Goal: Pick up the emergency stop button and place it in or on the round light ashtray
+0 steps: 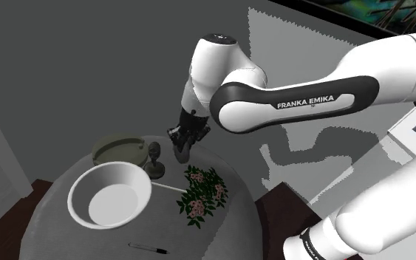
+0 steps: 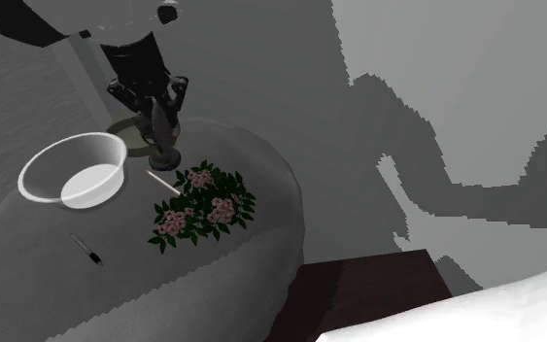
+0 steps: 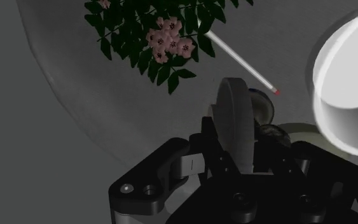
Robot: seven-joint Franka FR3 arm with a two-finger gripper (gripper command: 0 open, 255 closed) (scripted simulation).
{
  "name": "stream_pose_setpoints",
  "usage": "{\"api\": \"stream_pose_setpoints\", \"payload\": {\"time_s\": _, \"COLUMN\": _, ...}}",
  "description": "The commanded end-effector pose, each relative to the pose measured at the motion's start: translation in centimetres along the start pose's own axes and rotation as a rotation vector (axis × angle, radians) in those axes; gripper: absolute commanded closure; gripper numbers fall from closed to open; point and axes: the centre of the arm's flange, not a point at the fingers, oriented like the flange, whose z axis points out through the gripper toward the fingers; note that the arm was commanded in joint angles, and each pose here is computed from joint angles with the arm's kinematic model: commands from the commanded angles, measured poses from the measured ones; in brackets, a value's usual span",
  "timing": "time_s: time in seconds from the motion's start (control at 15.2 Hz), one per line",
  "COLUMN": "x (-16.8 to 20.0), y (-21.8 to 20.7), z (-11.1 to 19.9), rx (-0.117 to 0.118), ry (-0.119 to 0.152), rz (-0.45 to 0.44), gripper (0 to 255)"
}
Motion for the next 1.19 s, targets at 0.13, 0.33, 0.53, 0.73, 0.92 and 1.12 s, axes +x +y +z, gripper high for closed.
{"api": "stream_pose_setpoints", "payload": {"time_s": 0.13, "x": 3.8, "y": -3.6, "z": 0.3, "rx": 0.0, "ry": 0.001, "rz": 0.001, "gripper": 255}}
{"api": "stream_pose_setpoints", "payload": {"time_s": 0.33, "x": 6.8, "y": -6.2, "z": 0.3, "rx": 0.0, "ry": 0.001, "rz": 0.001, "gripper": 255}}
{"api": "stream_pose_setpoints", "payload": {"time_s": 0.53, "x": 9.8, "y": -8.8, "z": 0.4, "rx": 0.0, "ry": 0.001, "rz": 0.001, "gripper": 255}}
{"api": "stream_pose_setpoints", "payload": {"time_s": 0.73, "x": 12.8, "y": -11.4, "z": 0.4, "rx": 0.0, "ry": 0.001, "rz": 0.001, "gripper": 255}}
{"api": "stream_pose_setpoints", "payload": {"time_s": 0.92, "x": 15.7, "y": -14.0, "z": 0.5, "rx": 0.0, "ry": 0.001, "rz": 0.001, "gripper": 255}}
{"api": "stream_pose_setpoints", "payload": {"time_s": 1.12, "x": 17.1, "y": -15.2, "z": 1.1, "rx": 0.0, "ry": 0.001, "rz": 0.001, "gripper": 255}}
